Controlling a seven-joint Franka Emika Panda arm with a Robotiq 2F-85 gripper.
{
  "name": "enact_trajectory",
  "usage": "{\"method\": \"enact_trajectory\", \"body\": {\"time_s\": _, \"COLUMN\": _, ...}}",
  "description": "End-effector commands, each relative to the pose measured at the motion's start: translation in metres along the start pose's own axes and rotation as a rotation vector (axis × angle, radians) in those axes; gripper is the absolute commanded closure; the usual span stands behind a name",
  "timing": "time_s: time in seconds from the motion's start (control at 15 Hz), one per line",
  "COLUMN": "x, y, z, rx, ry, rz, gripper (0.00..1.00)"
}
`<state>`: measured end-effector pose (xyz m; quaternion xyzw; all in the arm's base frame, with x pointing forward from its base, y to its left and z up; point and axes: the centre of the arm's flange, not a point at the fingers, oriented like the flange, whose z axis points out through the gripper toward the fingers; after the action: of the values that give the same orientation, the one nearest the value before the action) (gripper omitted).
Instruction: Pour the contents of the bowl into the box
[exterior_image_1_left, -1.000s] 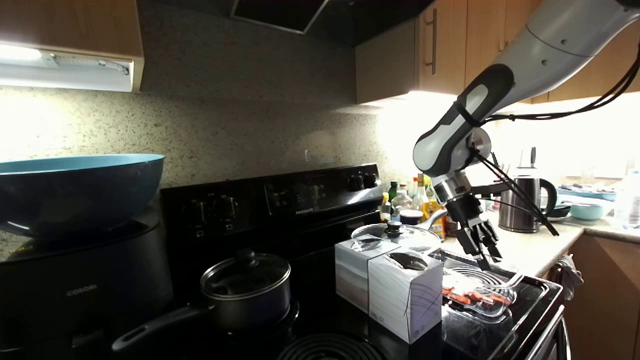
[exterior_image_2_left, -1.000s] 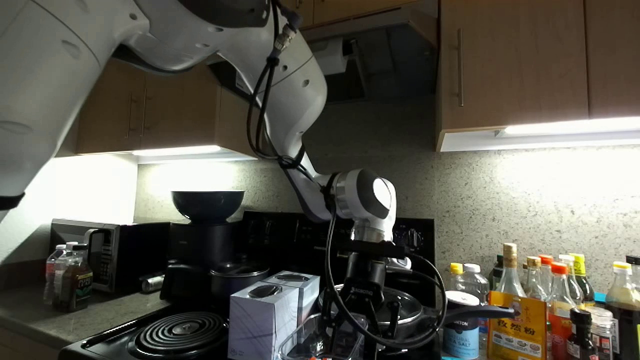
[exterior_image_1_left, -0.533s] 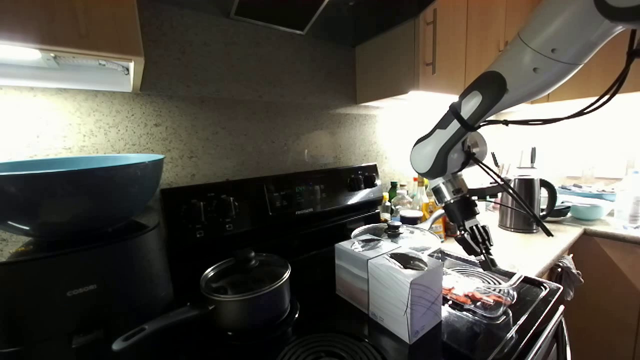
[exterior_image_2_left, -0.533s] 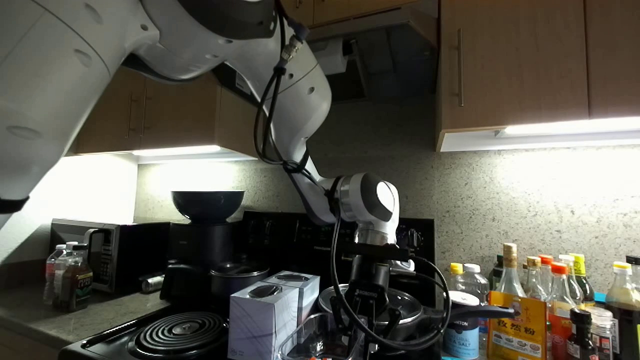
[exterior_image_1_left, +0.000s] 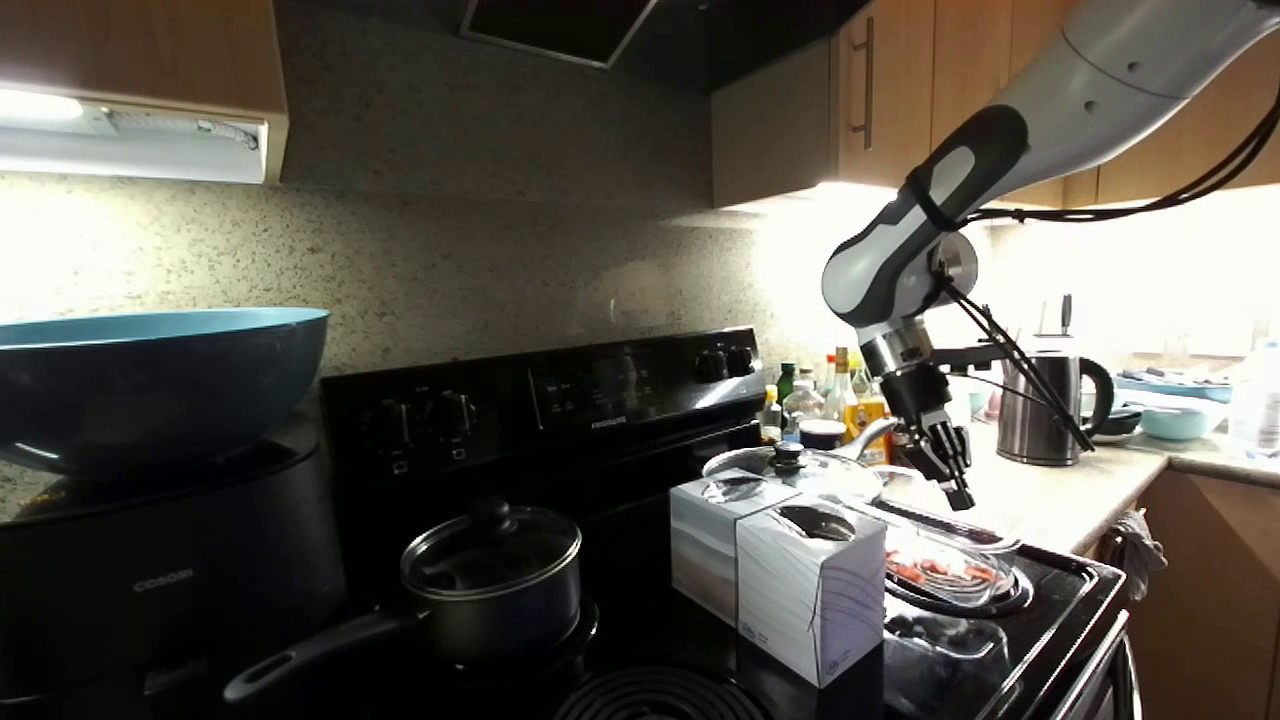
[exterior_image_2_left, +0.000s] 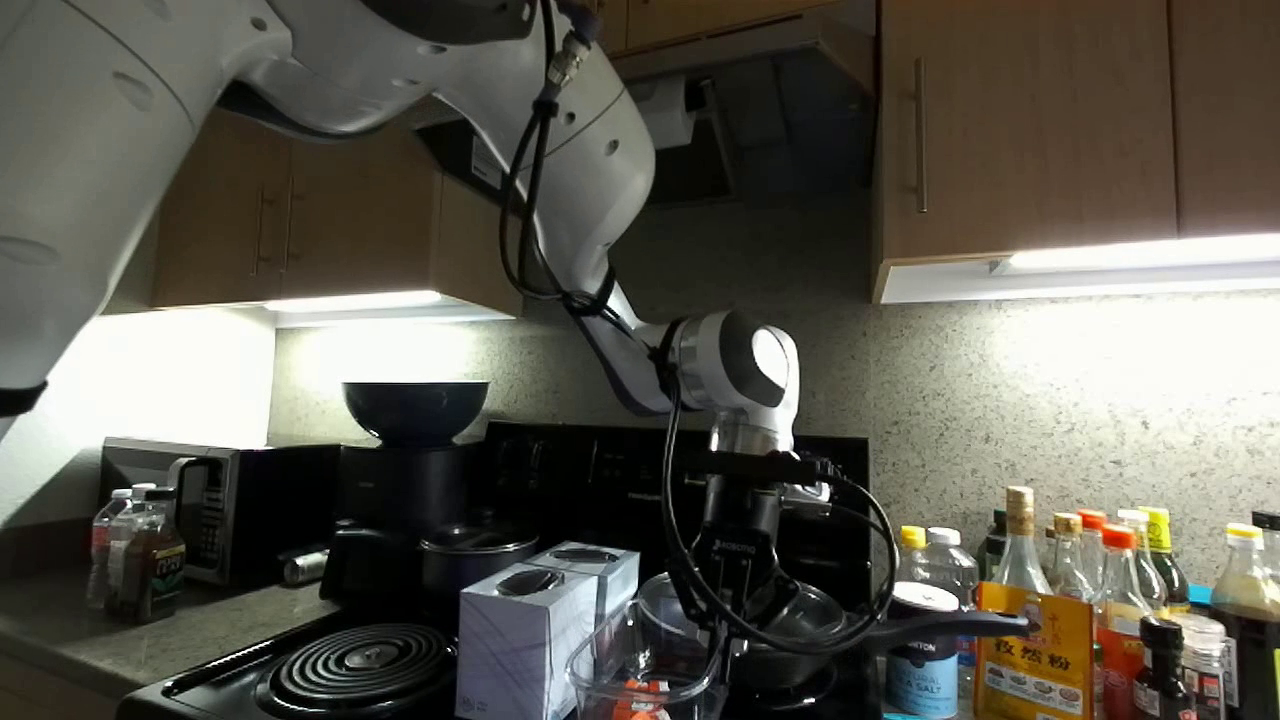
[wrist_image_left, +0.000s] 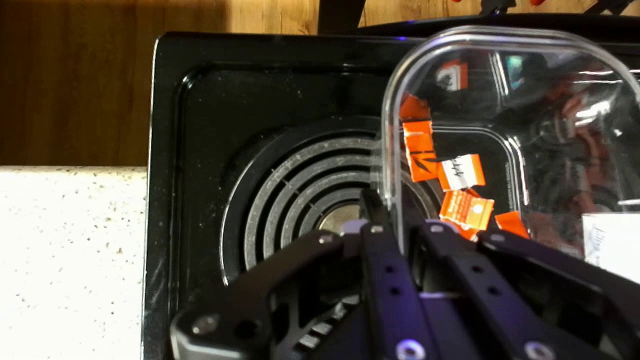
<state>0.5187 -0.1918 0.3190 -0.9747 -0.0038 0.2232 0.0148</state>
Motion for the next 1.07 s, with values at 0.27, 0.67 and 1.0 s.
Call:
{"method": "enact_trajectory", "body": {"time_s": 0.27, "x": -0.059, "y": -0.071, "z": -0.056, "rx": -0.072, "ry": 0.126, "rz": 0.081, "gripper": 0.98}}
{"method": "enact_trajectory", "body": {"time_s": 0.67, "x": -0.084, "y": -0.129, "z": -0.085, "rx": -0.222, "ry": 0.202, "rz": 0.188, "gripper": 0.98}}
{"method": "enact_trajectory", "body": {"time_s": 1.0, "x": -0.087, "y": -0.157, "z": -0.095, "rx": -0.349, "ry": 0.347, "rz": 0.339, "gripper": 0.98}}
